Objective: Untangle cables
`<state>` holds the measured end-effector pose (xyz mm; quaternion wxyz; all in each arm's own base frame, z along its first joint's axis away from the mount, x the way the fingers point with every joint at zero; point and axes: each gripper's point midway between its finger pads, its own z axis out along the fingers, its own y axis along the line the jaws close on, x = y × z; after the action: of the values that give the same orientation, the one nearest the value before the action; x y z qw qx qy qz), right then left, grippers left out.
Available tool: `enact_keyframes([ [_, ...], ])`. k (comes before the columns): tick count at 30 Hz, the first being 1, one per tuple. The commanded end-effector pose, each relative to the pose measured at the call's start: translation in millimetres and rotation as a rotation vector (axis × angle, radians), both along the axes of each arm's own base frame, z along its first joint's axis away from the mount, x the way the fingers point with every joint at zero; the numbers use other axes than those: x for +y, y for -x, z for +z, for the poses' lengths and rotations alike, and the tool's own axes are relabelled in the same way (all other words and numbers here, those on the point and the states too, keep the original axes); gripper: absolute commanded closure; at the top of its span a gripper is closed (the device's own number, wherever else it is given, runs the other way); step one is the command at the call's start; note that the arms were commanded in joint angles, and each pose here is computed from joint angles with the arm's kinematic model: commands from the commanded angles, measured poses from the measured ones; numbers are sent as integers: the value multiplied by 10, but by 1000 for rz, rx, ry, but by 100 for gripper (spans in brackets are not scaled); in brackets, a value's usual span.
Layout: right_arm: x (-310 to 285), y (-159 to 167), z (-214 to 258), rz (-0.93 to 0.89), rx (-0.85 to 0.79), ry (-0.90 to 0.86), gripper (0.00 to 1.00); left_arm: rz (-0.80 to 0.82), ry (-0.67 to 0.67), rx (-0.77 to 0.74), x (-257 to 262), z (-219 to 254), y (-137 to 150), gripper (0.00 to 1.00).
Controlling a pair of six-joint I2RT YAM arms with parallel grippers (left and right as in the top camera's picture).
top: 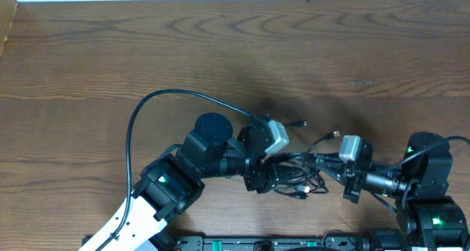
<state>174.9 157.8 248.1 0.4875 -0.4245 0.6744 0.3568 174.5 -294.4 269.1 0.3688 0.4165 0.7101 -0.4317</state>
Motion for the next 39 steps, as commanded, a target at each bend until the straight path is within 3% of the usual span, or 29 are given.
enact_keyframes([
  [1, -82, -164, 6, -128, 76, -2, 99, 226, -7, 122, 97, -26, -269, 24],
  [5, -172, -313, 0, -243, 130, -13, 99, 422, -17, 264, 239, -154, -432, 20],
  [10, -195, -358, 21, -277, 150, -30, 99, 537, -13, 395, 327, -259, -471, 14],
  [12, -194, -370, 42, -283, 155, -41, 99, 592, -20, 447, 384, -320, -483, 1],
  [13, -195, -375, 52, -286, 158, -47, 99, 614, -22, 471, 405, -345, -484, 2],
  [20, -192, -406, 117, -302, 178, -87, 99, 668, -6, 606, 427, -416, -434, 2],
  [26, -191, -417, 141, -306, 181, -99, 99, 565, -5, 673, 315, -395, -263, 2],
  [32, -182, -407, 148, -299, 184, -103, 99, 550, -19, 648, 317, -404, -256, 2],
  [39, -134, -348, 173, -249, 167, -106, 99, 353, -117, 347, 286, -394, -198, 2],
])
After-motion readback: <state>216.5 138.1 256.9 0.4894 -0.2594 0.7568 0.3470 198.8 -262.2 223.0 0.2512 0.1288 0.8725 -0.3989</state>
